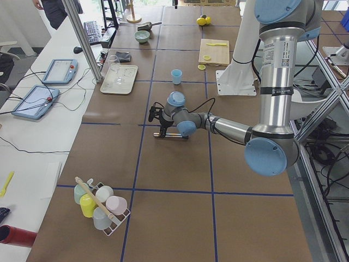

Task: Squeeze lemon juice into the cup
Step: 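Move the left gripper to the black metal rod on the table, then grasp the rod with the left gripper and lift it upright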

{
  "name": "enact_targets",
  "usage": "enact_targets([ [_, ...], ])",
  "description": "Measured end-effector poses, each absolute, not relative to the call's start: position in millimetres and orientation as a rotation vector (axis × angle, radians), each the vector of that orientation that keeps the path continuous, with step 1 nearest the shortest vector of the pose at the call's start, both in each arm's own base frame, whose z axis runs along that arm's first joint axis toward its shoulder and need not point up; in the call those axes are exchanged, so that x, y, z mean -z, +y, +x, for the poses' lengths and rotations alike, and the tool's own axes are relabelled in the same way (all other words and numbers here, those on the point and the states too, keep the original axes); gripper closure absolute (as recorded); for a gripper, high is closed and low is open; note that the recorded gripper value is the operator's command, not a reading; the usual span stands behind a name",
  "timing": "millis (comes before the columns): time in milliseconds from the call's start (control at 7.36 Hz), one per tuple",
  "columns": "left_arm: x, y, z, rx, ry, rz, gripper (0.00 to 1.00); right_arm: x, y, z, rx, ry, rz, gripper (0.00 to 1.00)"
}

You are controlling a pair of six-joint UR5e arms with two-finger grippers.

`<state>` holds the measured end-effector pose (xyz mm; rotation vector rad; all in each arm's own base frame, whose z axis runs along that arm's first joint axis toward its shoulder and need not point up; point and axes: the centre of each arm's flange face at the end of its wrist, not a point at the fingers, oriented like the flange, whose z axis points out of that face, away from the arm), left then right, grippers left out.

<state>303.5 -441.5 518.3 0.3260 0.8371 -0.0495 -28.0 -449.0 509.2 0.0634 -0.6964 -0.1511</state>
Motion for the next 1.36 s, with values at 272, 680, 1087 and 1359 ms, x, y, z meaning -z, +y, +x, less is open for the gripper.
enact_targets([
  [272,-527,-438,322,0.031,0.825,0.317,0.34,-509,-449,-24,0.146,-0.696,0.067,0.00],
  [680,-529,-442,336,0.018,0.818,0.321,1.00,-510,-449,-22,0.141,-0.696,0.068,0.00],
  [1087,-521,-442,336,0.008,0.826,0.336,1.00,-510,-449,-21,0.138,-0.695,0.068,0.00],
  [1359,-499,-441,332,-0.011,0.853,0.371,1.00,-511,-449,-20,0.137,-0.695,0.067,0.00],
])
